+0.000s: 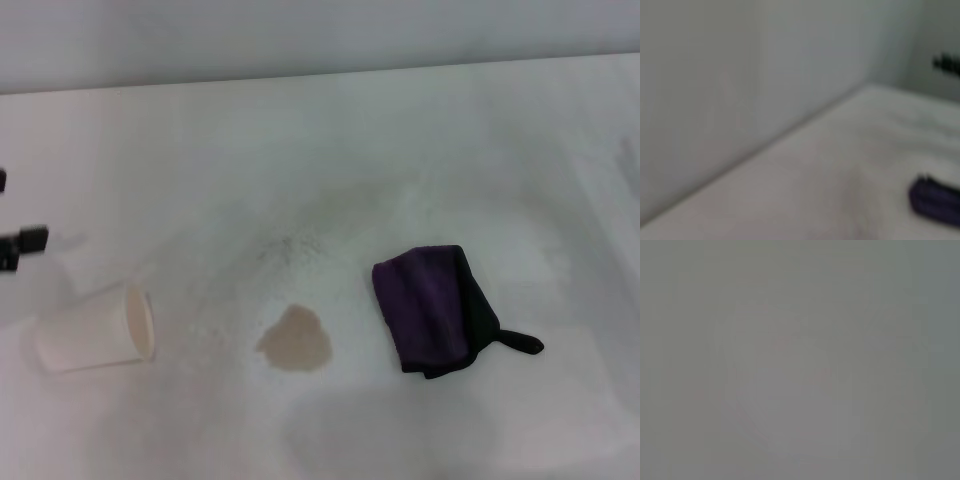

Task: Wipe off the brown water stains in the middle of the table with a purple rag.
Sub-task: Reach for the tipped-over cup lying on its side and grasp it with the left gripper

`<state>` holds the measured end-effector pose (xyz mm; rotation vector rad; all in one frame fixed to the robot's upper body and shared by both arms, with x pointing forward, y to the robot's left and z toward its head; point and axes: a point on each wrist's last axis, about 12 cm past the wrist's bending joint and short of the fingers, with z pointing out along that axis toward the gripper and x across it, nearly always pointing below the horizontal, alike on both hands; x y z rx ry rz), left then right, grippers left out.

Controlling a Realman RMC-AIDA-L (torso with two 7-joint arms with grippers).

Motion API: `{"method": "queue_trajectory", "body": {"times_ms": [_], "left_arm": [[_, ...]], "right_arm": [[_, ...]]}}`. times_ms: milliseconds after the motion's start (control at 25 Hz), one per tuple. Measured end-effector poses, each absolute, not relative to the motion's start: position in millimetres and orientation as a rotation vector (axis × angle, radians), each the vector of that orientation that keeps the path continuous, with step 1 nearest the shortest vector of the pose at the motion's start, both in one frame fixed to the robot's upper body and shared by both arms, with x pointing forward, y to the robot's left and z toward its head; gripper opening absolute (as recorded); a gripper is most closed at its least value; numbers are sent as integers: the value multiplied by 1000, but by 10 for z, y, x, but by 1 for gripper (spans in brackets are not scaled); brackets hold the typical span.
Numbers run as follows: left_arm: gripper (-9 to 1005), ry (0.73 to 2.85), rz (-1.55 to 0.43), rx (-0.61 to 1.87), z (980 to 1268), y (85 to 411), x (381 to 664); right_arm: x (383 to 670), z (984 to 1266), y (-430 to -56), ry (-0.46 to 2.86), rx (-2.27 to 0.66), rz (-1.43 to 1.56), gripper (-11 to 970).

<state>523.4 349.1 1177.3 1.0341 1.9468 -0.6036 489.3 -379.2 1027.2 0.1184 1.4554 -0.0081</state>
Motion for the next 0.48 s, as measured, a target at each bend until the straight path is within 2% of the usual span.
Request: {"method": "queue_trajectory", "body": {"times_ms": [240, 480], "left_arm": [[875, 2036, -510, 1305, 11843, 3421, 5284], [874, 2036, -407, 1463, 11813, 3380, 5327]], "right_arm": [[4894, 10250, -3748, 1461, 129, 6, 813], [4873, 10203, -3674, 1477, 147, 31, 813]]}}
